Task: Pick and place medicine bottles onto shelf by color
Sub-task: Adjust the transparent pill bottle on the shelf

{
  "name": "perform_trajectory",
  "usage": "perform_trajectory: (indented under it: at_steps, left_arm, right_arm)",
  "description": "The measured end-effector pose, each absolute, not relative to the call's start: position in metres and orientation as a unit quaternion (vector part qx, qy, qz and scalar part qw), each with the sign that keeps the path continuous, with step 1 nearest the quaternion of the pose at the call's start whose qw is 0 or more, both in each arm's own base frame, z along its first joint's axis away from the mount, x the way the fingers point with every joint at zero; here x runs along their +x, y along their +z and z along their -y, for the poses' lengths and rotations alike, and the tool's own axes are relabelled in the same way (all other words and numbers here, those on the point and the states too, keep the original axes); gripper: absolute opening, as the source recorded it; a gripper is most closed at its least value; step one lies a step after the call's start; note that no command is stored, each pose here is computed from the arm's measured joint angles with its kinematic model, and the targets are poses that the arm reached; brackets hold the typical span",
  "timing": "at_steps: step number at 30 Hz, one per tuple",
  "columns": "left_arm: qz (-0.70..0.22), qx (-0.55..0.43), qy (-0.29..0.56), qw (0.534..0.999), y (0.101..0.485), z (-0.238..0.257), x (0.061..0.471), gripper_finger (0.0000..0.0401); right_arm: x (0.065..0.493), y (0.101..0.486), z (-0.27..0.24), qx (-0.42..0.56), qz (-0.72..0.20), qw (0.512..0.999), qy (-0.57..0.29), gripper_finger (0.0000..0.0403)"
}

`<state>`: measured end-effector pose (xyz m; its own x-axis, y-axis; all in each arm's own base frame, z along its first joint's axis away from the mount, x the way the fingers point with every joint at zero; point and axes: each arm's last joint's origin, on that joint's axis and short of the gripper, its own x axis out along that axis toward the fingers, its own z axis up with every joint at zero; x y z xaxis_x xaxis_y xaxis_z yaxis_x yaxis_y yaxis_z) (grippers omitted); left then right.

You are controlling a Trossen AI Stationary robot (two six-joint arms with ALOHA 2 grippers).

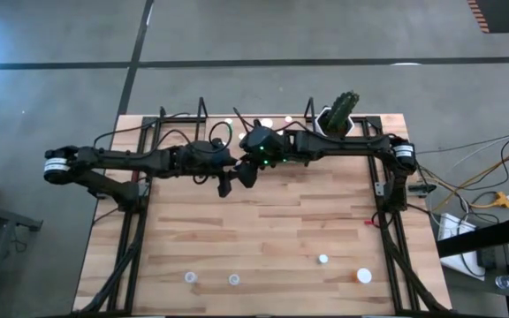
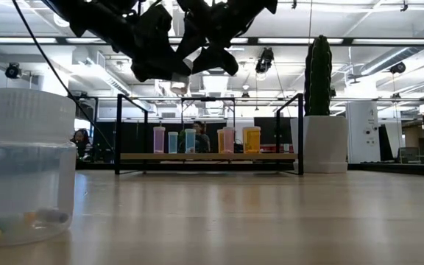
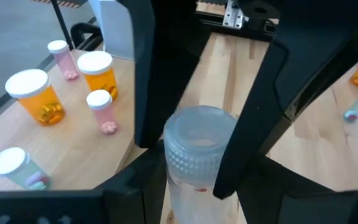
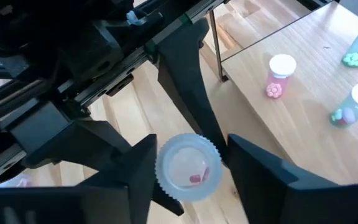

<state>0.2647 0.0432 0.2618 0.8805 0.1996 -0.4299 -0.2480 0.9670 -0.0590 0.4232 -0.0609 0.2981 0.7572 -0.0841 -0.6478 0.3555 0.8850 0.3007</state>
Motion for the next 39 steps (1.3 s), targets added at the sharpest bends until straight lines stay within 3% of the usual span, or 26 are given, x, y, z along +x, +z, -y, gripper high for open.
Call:
perform_trajectory:
  at_steps: [5, 10, 16, 20, 24, 28, 39]
  left_arm:
    - [-0.216, -0.056, 0.123, 0.967, 0.261, -0.044, 0.264, 0.0140]
    - [-0.221, -0.032, 0.116, 0.968, 0.261, -0.044, 0.265, 0.0155]
    - [-0.230, 0.000, 0.113, 0.967, 0.260, -0.048, 0.264, 0.0245]
    - [-0.281, 0.015, 0.123, 0.952, 0.255, -0.054, 0.258, 0.0313]
    - [-0.351, -0.011, 0.171, 0.920, 0.256, -0.056, 0.241, 0.0352]
    - [-0.383, -0.036, 0.225, 0.895, 0.263, -0.054, 0.219, 0.0358]
    - [-0.316, -0.064, 0.303, 0.897, 0.280, -0.050, 0.183, 0.0359]
  right_arm:
    - [0.422, 0.296, 0.061, 0.208, -0.338, 0.910, -0.119, 0.0125]
    - [0.421, 0.295, 0.060, 0.214, -0.344, 0.907, -0.115, 0.0124]
    - [0.418, 0.288, 0.062, 0.220, -0.374, 0.893, -0.117, 0.0124]
    - [0.417, 0.285, 0.074, 0.222, -0.374, 0.892, -0.126, 0.0124]
    - [0.414, 0.288, 0.101, 0.230, -0.348, 0.896, -0.154, 0.0124]
    - [0.408, 0.288, 0.125, 0.212, -0.348, 0.897, -0.169, 0.0124]
    - [0.430, 0.248, 0.157, 0.143, -0.394, 0.891, -0.173, 0.0124]
